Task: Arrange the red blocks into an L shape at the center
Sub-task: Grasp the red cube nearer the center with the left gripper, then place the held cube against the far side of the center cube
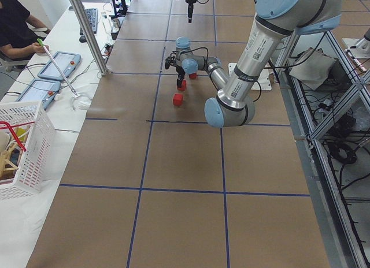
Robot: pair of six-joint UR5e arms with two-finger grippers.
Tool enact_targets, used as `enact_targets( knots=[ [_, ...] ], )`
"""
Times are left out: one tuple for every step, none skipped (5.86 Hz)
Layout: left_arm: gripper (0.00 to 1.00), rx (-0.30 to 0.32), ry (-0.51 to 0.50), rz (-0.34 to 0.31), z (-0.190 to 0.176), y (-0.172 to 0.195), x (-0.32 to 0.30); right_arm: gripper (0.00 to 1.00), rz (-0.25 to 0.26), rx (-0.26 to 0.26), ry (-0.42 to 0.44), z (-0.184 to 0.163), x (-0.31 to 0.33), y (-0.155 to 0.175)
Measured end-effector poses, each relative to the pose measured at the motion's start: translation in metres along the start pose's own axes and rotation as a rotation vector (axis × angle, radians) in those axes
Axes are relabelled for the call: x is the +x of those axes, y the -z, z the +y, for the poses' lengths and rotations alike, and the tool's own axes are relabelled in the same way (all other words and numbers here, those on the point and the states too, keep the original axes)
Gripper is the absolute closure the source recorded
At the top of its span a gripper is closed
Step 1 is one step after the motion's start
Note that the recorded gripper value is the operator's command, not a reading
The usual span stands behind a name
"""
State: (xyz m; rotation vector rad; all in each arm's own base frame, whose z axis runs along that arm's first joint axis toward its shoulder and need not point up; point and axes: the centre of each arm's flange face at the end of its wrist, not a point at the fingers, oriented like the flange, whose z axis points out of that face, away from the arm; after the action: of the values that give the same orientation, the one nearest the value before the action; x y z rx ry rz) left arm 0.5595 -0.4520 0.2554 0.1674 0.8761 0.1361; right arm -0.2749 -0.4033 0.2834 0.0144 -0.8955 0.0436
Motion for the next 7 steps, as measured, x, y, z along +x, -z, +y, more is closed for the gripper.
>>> enact_targets(
  knots=[
    [1.00, 0.016, -0.002, -0.007, -0.002, 0.001, 0.001, 0.00, 0.002, -0.001, -0.001, 0.000, 0.000, -0.001],
    [1.00, 0.036, 0.012, -0.002, -0.007, 0.007, 0.011, 0.00, 0.005, -0.002, -0.003, 0.000, 0.002, -0.002],
    [1.00, 0.057, 0.078, 0.017, -0.014, 0.018, 0.032, 0.00, 0.008, -0.004, -0.006, 0.001, 0.005, -0.002],
    [1.00, 0.082, 0.184, 0.026, -0.018, 0.022, 0.058, 0.00, 0.010, -0.005, -0.007, 0.001, 0.007, -0.003],
    [1.00, 0.113, 0.254, 0.022, -0.014, 0.018, 0.082, 0.00, 0.012, -0.006, -0.008, 0.001, 0.008, -0.003],
    [0.99, 0.128, 0.270, 0.017, -0.006, 0.013, 0.095, 0.00, 0.012, -0.007, -0.010, 0.001, 0.008, -0.004],
    [0.99, 0.128, 0.267, 0.010, 0.005, 0.005, 0.103, 0.00, 0.012, -0.007, -0.010, 0.001, 0.008, -0.004]
  ],
)
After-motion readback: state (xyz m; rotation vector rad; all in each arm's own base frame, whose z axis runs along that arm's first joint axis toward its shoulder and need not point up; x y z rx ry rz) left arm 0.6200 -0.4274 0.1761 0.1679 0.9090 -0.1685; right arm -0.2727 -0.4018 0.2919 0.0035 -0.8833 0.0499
